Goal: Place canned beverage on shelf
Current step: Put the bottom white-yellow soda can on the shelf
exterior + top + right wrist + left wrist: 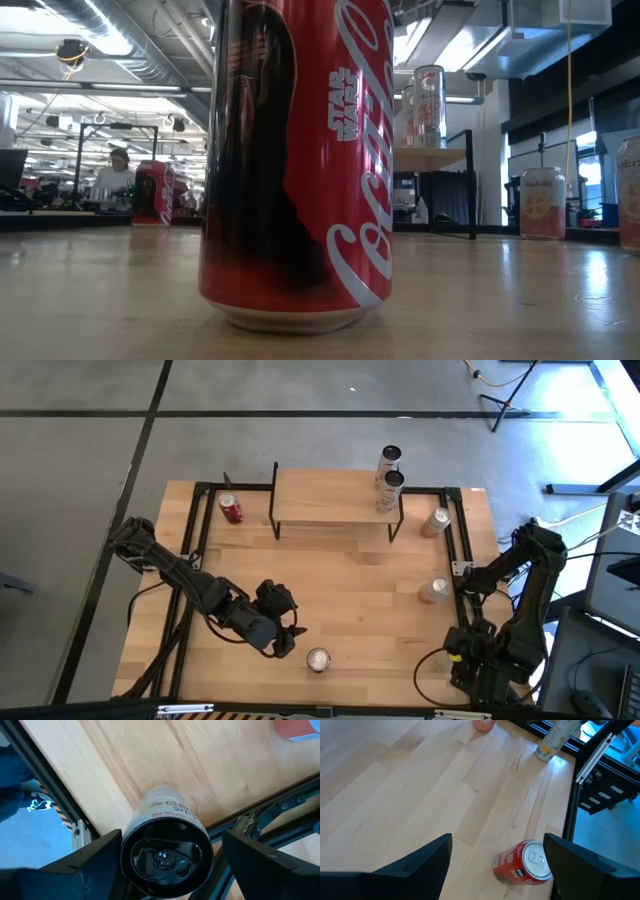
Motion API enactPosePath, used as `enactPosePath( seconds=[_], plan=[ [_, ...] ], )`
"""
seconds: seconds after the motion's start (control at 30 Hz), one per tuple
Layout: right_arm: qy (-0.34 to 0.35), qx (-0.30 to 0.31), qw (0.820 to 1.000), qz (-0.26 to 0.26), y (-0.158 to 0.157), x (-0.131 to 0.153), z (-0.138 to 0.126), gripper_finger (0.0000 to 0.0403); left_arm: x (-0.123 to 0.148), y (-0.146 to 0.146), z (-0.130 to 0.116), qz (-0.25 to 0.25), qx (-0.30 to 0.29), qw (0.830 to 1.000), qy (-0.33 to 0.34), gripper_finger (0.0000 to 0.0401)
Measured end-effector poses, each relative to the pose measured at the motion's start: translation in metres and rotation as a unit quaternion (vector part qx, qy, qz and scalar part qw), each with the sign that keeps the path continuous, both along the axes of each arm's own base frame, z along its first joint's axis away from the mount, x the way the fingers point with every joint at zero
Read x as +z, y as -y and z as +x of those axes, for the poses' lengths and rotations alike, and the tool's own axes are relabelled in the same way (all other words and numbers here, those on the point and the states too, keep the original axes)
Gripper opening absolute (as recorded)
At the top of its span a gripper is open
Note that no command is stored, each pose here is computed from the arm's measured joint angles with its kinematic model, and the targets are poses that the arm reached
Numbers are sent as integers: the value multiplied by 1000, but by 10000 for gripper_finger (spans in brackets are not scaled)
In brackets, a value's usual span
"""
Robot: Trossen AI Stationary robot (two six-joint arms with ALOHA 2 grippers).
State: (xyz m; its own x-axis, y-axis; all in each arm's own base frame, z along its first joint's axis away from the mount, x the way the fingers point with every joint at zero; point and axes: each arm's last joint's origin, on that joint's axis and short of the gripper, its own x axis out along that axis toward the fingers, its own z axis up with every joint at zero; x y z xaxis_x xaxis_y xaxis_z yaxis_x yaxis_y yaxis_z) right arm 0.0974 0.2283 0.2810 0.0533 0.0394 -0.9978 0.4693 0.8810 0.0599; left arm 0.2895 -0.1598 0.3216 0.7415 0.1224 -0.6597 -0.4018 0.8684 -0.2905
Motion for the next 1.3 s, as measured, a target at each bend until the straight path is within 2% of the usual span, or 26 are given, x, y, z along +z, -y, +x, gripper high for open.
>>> enactPosePath(
  seconds=[0.27, 0.33, 0.5, 0.67, 0.8, 0.93, 1.07, 1.3],
  plan=[
    [-17, 6, 1000, 1, 0, -10, -1, 327, 0, 0, 0, -1, 0, 1000, 1, 302],
    [-28, 6, 1000, 5, 0, -15, -2, 308, 0, 0, 0, -1, 0, 1000, 1, 302],
    [-35, 6, 999, 6, 1, -17, -3, 225, 0, 0, 0, -3, -2, 1000, 1, 302],
    [-27, 9, 1000, 6, 1, -14, -2, 225, 3, 0, -1, -14, -13, 1000, 2, 302],
    [19, 21, 1000, 11, -2, 0, 4, 225, 17, -5, -11, -32, -24, 999, 14, 302],
    [74, 39, 997, 0, 6, 12, 27, 225, 34, -14, -26, -25, -32, 999, 31, 302],
    [95, 66, 993, -7, 24, 24, 60, 225, 45, -25, -38, -8, -41, 999, 31, 302],
    [141, 94, 985, -21, 68, 34, 115, 225, 46, -36, -43, 46, -92, 995, 2, 302]
  ],
)
